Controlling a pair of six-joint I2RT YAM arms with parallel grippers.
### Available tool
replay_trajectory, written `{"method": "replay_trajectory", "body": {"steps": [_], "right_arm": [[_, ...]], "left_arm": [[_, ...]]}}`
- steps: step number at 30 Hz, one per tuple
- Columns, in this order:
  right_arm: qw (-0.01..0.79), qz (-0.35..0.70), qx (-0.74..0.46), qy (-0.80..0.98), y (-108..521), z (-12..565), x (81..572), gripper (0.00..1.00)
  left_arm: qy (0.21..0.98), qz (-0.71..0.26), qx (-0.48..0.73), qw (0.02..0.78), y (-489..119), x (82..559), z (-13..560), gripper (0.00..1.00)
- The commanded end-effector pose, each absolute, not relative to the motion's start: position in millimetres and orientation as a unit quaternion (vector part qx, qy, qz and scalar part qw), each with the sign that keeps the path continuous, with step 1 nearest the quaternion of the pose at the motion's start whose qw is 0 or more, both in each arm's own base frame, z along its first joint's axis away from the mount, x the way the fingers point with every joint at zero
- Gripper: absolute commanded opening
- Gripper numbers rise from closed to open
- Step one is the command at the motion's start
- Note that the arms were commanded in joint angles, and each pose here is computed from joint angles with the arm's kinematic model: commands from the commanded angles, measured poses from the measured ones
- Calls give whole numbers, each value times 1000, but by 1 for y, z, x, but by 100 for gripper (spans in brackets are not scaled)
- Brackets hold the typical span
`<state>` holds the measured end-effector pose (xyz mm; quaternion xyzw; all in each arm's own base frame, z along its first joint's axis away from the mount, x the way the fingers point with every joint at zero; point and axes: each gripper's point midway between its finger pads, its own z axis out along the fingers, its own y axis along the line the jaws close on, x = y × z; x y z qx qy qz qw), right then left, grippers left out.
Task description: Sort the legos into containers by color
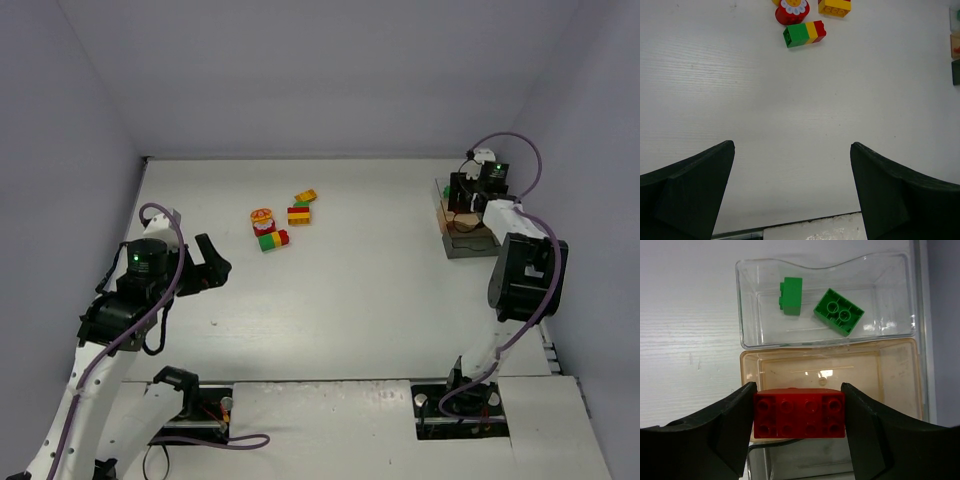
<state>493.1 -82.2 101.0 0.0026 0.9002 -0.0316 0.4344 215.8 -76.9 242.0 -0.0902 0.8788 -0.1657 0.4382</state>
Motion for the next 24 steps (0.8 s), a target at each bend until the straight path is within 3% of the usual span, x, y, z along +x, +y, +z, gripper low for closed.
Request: {"method": "replay_trajectory", "body": {"steps": [1,8,14,19,24], "right_arm": [[468,-29,-10,883,-84,118,509,32],[460,-22,5,888,-85,109,504,65],[472,-20,7,881,-84,123,503,79],[489,-1,7,873,-71,143,502,81],[521,32,-28,852,-2,182,508,75]], "left_arm": [[865,-179,-90,459,-82,226,255,92],[867,-174,-91,459,-80,226,254,92],[867,-174,-90,457,-80,226,254,93],[866,-176,-89,459,-81,226,255,92],[867,-172,-88,459,-80,226,255,92]]}}
